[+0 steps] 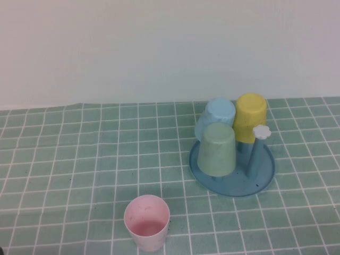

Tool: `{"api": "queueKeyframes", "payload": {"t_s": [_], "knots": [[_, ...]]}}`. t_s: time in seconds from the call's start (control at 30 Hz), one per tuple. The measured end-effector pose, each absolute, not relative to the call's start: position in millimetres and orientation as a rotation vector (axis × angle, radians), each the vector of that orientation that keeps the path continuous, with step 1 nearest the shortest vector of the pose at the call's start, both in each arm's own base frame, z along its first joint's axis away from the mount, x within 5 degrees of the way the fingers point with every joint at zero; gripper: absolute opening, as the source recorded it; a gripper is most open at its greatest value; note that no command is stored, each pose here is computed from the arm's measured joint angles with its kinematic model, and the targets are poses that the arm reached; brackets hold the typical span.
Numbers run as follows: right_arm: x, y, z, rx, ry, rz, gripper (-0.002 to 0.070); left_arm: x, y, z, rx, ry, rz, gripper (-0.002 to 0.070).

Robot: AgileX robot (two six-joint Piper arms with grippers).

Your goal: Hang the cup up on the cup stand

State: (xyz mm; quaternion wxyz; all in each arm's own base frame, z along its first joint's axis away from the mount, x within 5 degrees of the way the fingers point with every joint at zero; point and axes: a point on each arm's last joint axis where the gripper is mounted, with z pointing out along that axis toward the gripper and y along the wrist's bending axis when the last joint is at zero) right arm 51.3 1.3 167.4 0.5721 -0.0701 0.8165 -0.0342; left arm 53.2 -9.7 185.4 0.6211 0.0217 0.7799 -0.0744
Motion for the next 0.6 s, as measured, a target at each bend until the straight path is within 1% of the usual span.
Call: {"api": "queueKeyframes", "payload": {"t_s": [0.07,0.13,0.2,0.33,0.37,0.4,0.47,0.6], "knots": [[51,1,168,-0.163,1.910,-0.079,-0.0001,54,-10,188,0.030,1.767,-0.192,-0.0002],[52,1,169,-0.162,1.897,-0.080,-0.0001,55,-10,194,-0.009,1.702,-0.227,-0.0002],[53,1,171,-0.160,1.869,-0.080,-0.0001,55,-9,202,-0.087,1.610,-0.293,-0.0002],[55,2,182,-0.126,1.748,-0.055,-0.0001,56,-4,215,-0.273,1.452,-0.440,-0.0002],[56,2,186,-0.097,1.711,-0.029,-0.0001,55,-2,218,-0.326,1.410,-0.474,0.0000],[56,2,188,-0.071,1.682,-0.006,-0.0001,55,-3,217,-0.359,1.418,-0.515,-0.0002],[57,3,195,0.036,1.613,0.101,-0.0001,55,-2,217,-0.423,1.405,-0.578,-0.0002],[57,2,205,0.253,1.492,0.317,-0.0001,55,-2,217,-0.484,1.393,-0.639,-0.0002]]}}
